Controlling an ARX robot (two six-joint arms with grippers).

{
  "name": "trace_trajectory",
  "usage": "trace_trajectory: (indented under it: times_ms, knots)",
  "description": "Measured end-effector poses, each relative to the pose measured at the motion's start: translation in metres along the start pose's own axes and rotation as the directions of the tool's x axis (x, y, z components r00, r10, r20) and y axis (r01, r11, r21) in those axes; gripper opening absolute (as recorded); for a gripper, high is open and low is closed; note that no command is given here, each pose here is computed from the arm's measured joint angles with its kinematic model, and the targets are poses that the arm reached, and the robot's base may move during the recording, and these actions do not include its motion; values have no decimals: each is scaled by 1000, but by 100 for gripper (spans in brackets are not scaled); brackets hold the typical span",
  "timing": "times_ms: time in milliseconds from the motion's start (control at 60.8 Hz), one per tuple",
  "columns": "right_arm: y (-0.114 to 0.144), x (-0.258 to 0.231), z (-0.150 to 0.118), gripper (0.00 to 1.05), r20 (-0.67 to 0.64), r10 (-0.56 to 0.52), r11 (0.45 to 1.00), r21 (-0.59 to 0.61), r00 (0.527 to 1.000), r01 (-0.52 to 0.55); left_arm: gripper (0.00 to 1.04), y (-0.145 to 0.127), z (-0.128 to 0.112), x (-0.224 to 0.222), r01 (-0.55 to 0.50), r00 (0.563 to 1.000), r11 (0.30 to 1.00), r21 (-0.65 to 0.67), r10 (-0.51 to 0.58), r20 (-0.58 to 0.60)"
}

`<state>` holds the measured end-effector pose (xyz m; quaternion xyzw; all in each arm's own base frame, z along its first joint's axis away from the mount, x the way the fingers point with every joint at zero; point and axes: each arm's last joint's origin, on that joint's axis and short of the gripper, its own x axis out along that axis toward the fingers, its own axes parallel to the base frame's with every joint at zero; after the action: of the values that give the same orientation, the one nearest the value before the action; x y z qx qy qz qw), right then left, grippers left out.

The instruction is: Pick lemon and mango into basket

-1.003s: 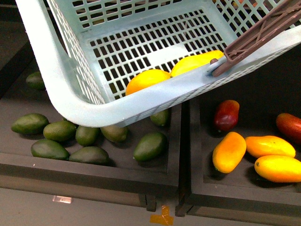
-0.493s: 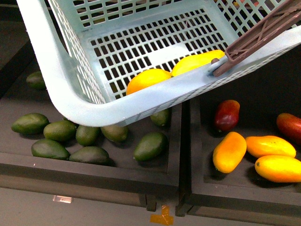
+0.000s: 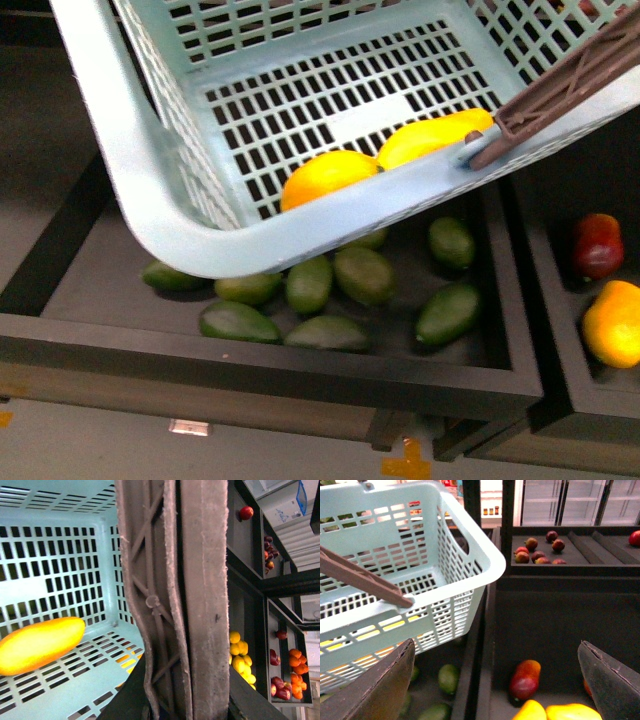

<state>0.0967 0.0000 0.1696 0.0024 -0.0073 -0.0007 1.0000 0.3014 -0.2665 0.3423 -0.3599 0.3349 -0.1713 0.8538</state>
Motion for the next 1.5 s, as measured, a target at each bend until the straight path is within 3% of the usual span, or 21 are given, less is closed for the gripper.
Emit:
trace_trajectory:
  times_ms: [1036,1102,1118,1168,1184,1200,1283,1348,1496]
  knots:
    - [0,0,0,96,-3,3,1000,-2,1000,-3,18,2,2,1,-5,1000,1000,5,5,3]
    - [0,0,-1,96,-3,6,1000,-2,1000,-6,18,5,4,2,-45,998,999,-15,45,35]
    - [0,0,-1,96,-3,6,1000,-2,1000,-6,18,5,8,1,-133,985,990,-48,137,102]
    - [0,0,-1,96,-3,6,1000,-2,1000,-6,18,6,11,3,-233,941,963,-134,258,219]
    - [0,0,-1,96,-3,6,1000,-2,1000,-6,18,8,15,5,-263,899,945,-195,313,306]
    - [0,0,-1,96,-3,6,1000,-2,1000,-6,18,12,18,10,-273,863,932,-239,347,366]
    - [0,0,-1,96,-3,5,1000,-2,1000,-5,18,26,33,22,-280,808,912,-299,392,439]
    - [0,0,-1,96,-3,1,1000,-2,1000,-1,18,42,51,34,-273,793,901,-338,409,452]
    - [0,0,-1,96,-3,2,1000,-2,1000,-2,18,82,89,84,-216,833,868,-447,403,379]
